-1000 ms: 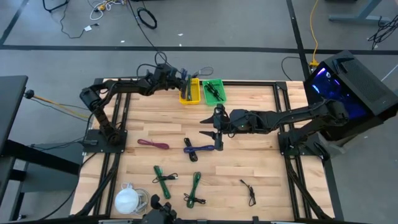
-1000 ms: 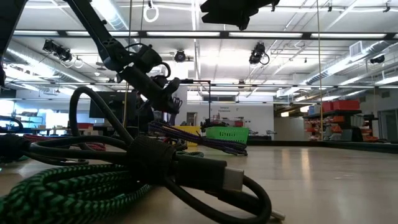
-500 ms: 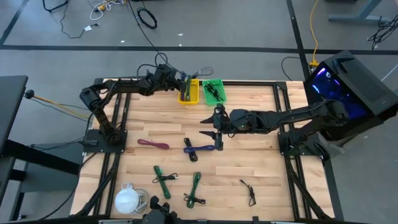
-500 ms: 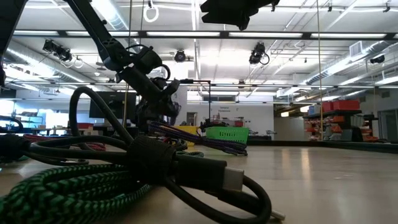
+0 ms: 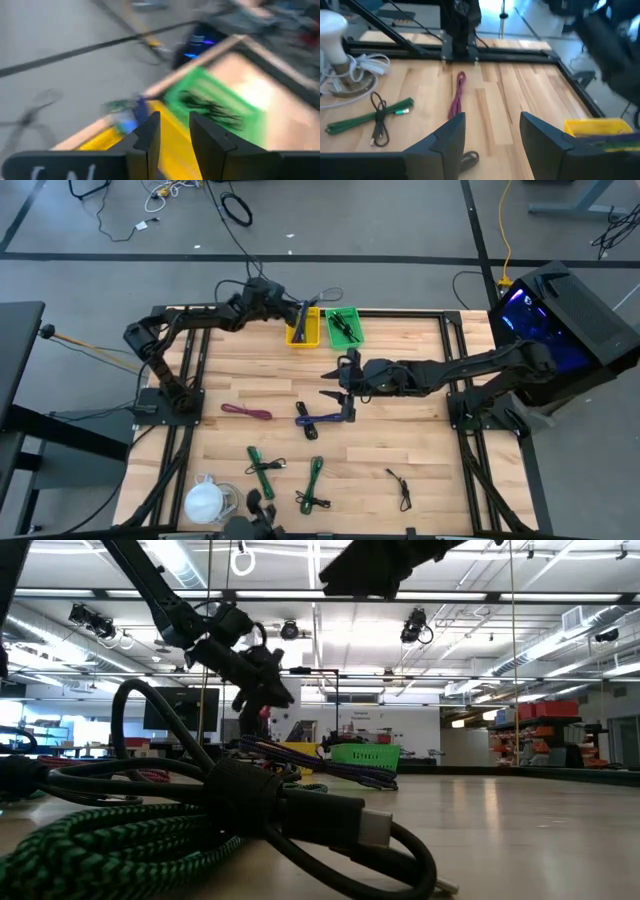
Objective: Pick & Place USB Port
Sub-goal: Put the pink charger cable into the yellow bin
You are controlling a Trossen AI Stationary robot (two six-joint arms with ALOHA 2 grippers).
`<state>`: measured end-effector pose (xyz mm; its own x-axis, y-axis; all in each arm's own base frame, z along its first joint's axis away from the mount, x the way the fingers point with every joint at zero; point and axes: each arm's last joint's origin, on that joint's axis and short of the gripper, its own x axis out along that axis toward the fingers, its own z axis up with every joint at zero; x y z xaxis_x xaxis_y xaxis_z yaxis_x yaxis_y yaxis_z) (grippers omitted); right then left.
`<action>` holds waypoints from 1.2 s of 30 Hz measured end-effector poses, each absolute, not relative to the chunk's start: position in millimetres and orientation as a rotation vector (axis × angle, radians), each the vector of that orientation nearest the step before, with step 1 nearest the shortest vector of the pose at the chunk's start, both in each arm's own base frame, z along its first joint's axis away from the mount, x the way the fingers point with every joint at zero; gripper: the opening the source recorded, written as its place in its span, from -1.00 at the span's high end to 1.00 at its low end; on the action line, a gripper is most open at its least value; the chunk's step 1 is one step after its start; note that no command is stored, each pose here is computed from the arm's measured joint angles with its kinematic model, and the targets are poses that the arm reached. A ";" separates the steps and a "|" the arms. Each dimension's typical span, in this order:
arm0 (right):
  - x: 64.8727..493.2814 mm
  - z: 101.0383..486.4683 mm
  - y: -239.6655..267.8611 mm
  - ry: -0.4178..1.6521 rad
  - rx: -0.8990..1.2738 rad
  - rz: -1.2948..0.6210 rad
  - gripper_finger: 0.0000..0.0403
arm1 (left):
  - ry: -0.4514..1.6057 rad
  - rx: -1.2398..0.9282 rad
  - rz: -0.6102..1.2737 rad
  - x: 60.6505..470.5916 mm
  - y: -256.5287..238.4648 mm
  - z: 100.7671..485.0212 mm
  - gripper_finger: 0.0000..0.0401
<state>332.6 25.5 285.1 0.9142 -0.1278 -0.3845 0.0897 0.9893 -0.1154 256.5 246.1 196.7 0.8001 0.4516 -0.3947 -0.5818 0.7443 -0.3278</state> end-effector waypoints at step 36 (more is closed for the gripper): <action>333.5 282.6 12.2 0.417 -0.083 -0.204 0.06 | 1.565 0.203 -0.028 228.4 -28.4 191.9 0.49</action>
